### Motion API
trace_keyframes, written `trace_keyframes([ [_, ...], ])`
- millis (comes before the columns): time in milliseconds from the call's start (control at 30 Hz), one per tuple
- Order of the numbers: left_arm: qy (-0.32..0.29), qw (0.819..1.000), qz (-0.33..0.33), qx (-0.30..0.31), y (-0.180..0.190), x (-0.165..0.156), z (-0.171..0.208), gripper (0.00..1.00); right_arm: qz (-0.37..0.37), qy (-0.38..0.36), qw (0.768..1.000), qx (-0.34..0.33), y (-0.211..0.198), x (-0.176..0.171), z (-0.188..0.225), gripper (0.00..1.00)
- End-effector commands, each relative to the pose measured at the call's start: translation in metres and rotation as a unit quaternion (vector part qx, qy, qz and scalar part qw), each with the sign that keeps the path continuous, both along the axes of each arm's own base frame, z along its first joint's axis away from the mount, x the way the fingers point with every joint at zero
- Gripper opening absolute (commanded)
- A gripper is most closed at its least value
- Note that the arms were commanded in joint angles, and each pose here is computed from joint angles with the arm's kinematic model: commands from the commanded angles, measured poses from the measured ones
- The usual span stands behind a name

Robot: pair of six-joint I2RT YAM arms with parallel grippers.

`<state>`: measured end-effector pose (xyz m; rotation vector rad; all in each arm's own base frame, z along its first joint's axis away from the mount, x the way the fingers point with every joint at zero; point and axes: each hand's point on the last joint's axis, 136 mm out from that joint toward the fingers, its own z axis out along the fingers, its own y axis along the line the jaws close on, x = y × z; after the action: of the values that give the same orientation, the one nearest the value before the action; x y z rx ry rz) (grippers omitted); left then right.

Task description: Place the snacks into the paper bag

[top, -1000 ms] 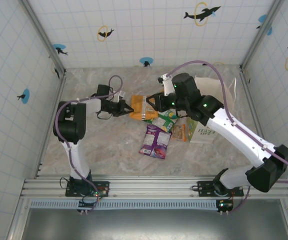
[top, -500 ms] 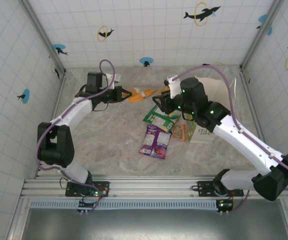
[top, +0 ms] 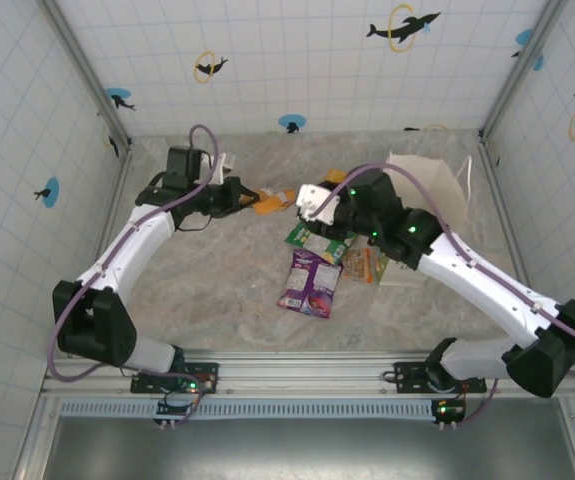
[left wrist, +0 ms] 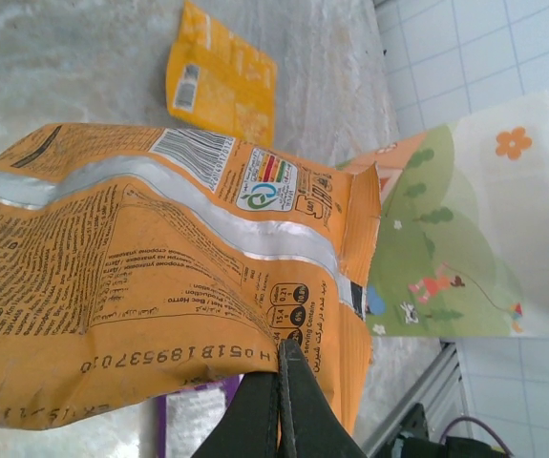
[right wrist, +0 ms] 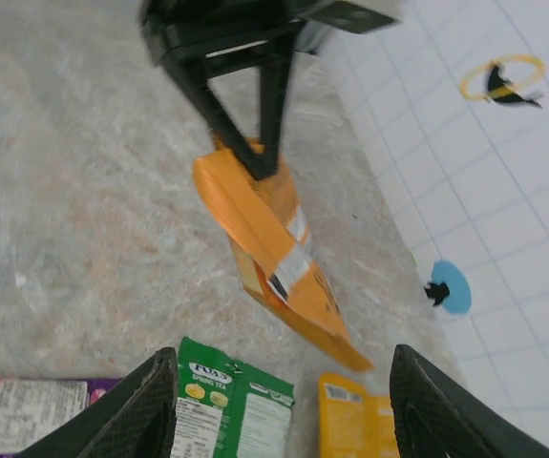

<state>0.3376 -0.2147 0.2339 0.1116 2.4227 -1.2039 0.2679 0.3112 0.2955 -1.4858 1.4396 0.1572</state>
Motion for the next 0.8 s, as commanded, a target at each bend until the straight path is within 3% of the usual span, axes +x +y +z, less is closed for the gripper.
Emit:
trace_keyframes([
  [0,0.035,0.999,0.01,0.0,0.0,-0.021,-0.001,0.0,0.054,-0.068,0.993,-0.082,0.012,-0.003,-0.011,0.64],
  [300,0.043,0.999,-0.016,-0.013,-0.014,-0.041,0.001,0.0,0.071,-0.069,0.986,-0.133,0.033,0.012,-0.042,0.72],
  [767,0.036,0.998,-0.04,-0.036,-0.022,-0.052,0.018,0.0,0.078,-0.034,0.986,-0.147,0.05,0.031,-0.076,0.7],
])
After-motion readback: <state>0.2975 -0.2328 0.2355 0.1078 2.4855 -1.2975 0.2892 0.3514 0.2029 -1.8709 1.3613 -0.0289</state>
